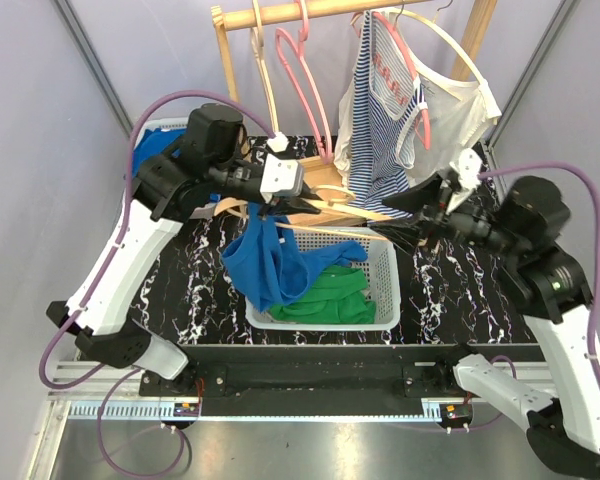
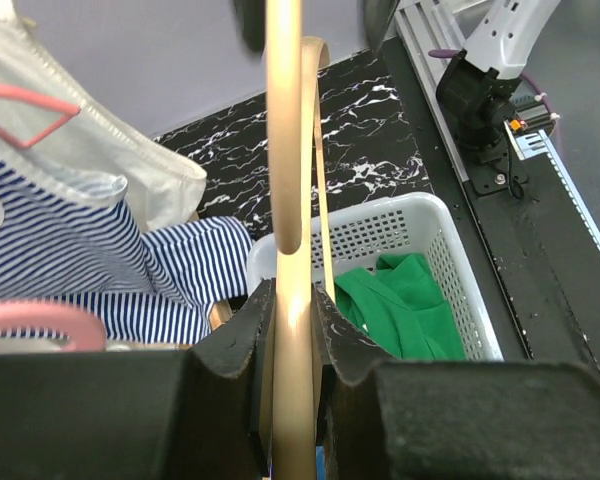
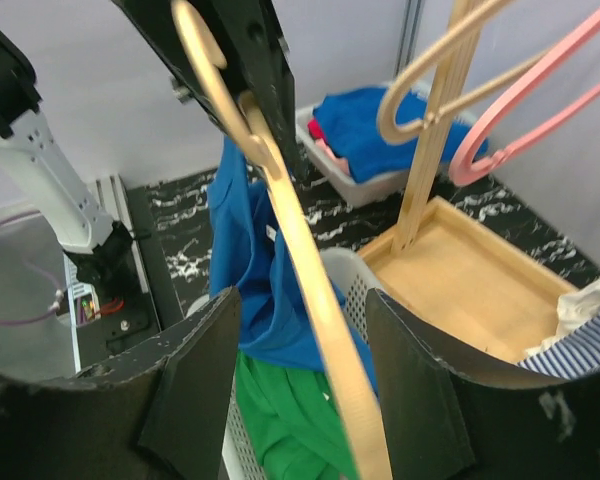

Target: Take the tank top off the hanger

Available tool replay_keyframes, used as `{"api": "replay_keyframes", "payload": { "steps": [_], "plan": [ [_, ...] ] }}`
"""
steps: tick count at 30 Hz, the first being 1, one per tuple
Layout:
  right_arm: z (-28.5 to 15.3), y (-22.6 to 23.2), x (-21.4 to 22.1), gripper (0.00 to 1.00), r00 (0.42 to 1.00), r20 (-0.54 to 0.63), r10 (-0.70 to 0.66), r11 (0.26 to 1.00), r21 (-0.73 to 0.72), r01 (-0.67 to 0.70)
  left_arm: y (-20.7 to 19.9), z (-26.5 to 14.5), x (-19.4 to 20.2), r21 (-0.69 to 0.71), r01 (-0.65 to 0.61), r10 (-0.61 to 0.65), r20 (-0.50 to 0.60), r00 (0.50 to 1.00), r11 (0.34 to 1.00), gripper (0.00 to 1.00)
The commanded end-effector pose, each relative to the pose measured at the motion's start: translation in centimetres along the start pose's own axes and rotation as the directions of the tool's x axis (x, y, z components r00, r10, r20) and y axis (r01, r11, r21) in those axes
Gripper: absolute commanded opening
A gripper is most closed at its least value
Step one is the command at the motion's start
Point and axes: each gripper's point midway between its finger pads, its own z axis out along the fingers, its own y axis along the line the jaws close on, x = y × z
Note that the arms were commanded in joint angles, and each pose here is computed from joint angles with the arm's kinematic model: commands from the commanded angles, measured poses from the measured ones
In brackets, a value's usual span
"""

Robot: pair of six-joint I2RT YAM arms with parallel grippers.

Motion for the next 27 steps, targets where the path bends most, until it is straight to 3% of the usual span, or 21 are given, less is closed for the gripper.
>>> {"api": "replay_keyframes", "payload": {
  "steps": [1, 7, 16, 27],
  "plan": [
    [0.5, -0.3, 1.1, 0.60, 0.999, -0.038, -0.036, 0.999, -0.025, 0.035, -0.7, 0.1, -3.0, 0.032, -0.109, 0.107, 0.053, 0.993, 0.994, 0.16],
    [1.0, -1.4, 1.1, 0.55, 0.997, -0.044, -0.061, 0.998, 0.003, 0.061, -1.7, 1.0, -3.1, 0.079, -0.115, 0.111, 0.059, 0.992, 0.990, 0.16],
    [1.9, 0.1, 1.8, 0.55, 0.997, -0.075, 0.007, 0.993, -0.119, -0.016, -1.9, 1.6, -3.2, 0.092, -0.120, 0.115, 0.061, 0.992, 0.988, 0.16],
    [2.3, -0.1, 2.5, 0.49, 0.995, -0.098, 0.027, 0.992, -0.122, -0.039, 0.0, 2.7, -3.7, 0.078, -0.107, 0.100, 0.079, 0.992, 0.991, 0.15]
  ]
}}
